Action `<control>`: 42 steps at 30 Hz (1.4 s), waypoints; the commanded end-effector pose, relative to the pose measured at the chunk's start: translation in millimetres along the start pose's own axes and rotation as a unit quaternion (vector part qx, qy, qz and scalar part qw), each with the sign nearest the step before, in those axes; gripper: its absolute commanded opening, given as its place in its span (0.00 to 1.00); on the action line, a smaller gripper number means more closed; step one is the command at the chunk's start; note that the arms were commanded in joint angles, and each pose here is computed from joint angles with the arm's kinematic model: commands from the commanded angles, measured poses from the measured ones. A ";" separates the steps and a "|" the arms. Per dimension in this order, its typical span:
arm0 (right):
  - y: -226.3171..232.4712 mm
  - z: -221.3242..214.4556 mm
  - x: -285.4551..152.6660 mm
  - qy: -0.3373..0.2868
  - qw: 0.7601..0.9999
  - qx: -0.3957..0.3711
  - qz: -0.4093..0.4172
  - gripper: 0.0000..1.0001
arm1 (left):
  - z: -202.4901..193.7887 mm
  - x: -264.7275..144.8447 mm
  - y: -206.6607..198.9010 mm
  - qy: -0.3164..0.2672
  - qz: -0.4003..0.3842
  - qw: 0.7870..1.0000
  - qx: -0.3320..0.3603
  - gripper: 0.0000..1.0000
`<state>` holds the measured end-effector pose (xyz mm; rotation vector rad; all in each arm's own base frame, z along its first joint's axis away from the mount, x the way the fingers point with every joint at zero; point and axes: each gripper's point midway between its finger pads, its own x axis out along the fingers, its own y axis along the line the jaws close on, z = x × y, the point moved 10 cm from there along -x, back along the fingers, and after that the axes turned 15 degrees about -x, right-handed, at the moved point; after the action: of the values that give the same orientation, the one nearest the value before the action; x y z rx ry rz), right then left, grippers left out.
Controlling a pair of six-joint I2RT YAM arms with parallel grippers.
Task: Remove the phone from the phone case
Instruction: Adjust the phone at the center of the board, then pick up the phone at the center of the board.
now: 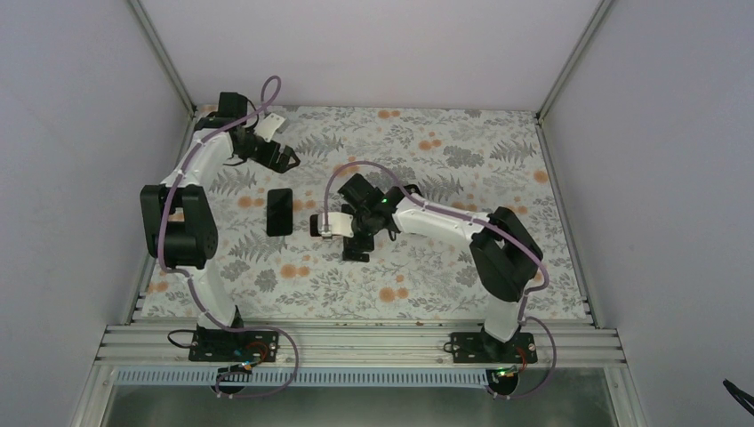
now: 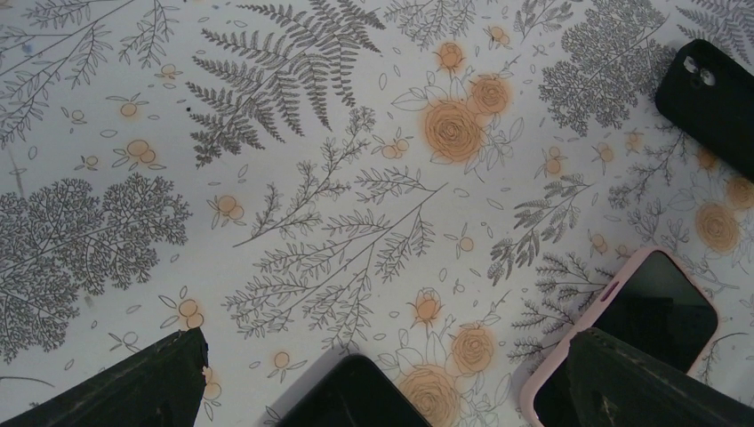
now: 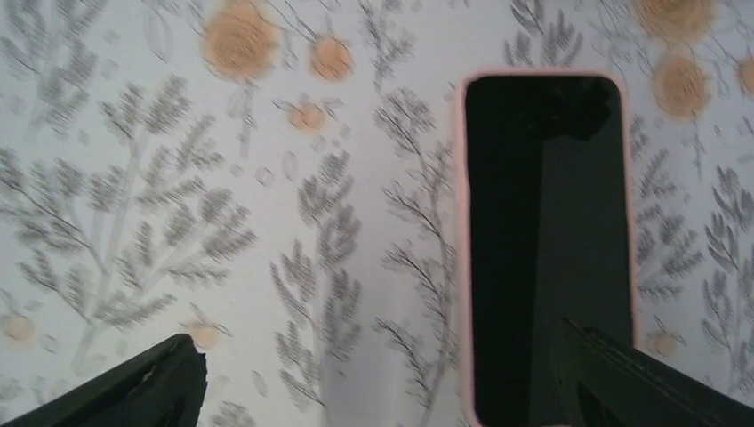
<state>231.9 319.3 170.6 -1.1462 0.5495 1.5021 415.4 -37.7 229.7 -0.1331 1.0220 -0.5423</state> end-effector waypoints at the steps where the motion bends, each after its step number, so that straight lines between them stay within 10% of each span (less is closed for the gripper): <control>1: -21.4 -29.8 3.2 -0.008 0.998 -0.056 0.001 1.00 | -1.6 -11.3 -3.9 -0.023 0.007 1.000 0.016 1.00; 42: -73.2 -72.6 57.8 -0.008 0.993 0.038 0.107 1.00 | -13.1 -14.2 2.7 -0.035 0.011 0.999 0.008 1.00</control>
<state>332.8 310.7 115.7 -1.0307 0.7085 1.6519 404.1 -28.5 219.1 -0.1324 0.9987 -0.5139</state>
